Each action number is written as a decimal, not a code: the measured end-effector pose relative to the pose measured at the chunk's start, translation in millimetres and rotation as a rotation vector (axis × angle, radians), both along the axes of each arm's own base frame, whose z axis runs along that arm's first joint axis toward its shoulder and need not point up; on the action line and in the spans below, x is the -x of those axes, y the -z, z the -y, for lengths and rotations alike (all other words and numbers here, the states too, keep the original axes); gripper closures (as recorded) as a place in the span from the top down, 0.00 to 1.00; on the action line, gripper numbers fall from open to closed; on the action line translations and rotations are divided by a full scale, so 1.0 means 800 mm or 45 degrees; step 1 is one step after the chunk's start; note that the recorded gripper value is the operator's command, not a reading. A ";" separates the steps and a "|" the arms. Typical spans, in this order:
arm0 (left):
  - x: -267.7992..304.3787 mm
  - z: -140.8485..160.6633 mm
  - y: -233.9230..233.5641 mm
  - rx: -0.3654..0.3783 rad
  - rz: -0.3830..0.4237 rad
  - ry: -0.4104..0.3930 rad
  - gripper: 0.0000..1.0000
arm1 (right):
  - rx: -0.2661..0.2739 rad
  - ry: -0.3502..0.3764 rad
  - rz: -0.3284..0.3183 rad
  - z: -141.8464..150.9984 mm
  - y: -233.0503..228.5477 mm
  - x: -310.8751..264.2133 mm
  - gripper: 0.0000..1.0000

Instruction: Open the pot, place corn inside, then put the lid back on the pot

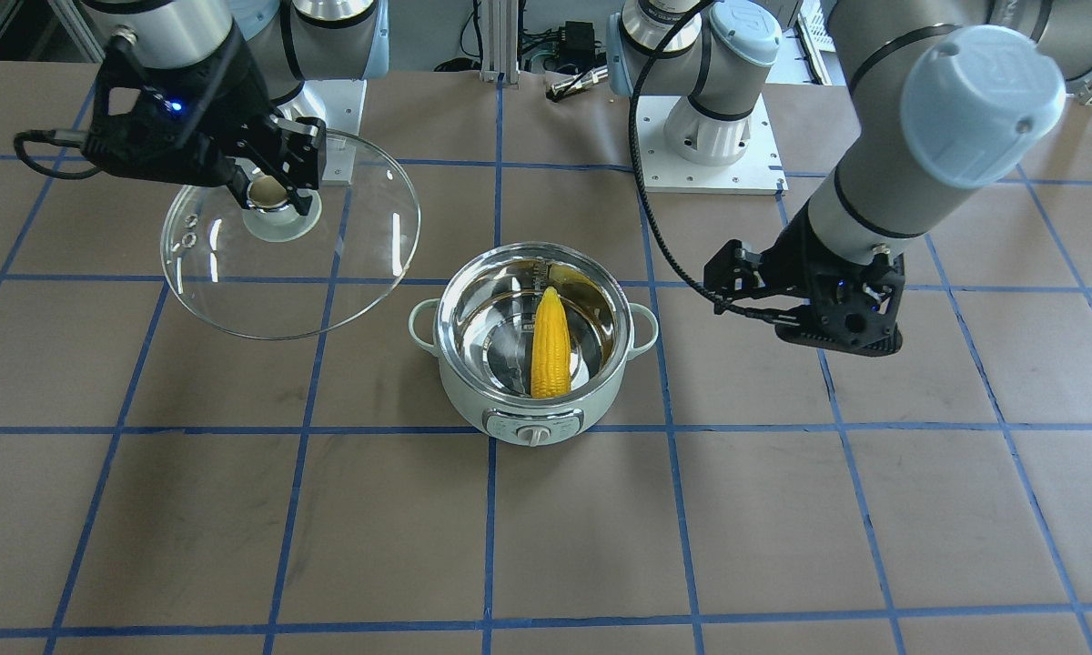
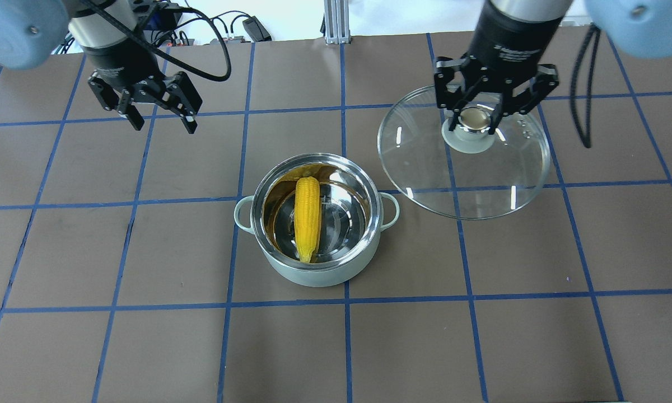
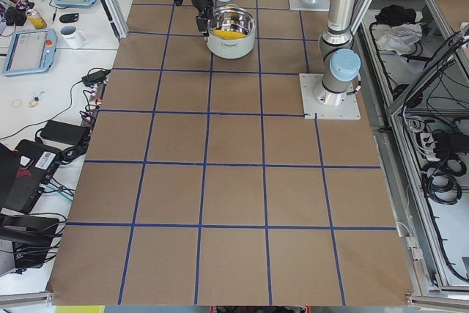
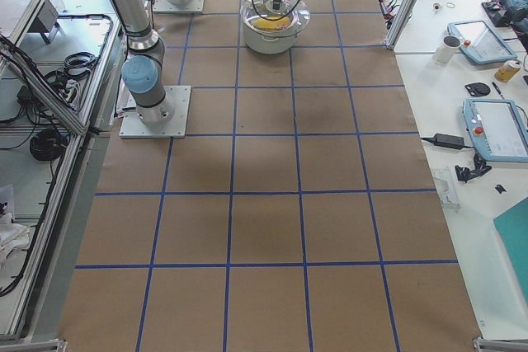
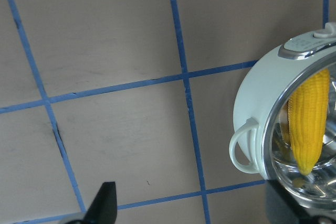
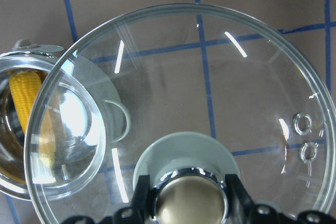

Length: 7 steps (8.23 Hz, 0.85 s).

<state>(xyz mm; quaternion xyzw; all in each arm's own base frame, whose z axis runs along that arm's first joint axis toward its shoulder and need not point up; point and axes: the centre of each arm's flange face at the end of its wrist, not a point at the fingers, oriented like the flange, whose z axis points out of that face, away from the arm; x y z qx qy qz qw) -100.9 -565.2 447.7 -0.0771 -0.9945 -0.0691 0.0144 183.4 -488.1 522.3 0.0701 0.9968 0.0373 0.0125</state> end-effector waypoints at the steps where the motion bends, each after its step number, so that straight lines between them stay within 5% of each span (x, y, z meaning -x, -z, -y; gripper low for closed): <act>1: -0.018 -0.007 -0.027 0.011 0.019 -0.010 1.00 | 0.003 0.026 -0.005 0.005 0.011 -0.042 0.29; 5: -0.031 -0.045 -0.092 0.106 0.127 -0.110 1.00 | 0.064 0.100 0.046 0.012 0.105 -0.228 0.26; 7: -0.027 -0.059 -0.108 0.136 0.131 -0.121 1.00 | 0.026 0.106 0.030 -0.005 0.163 -0.285 0.25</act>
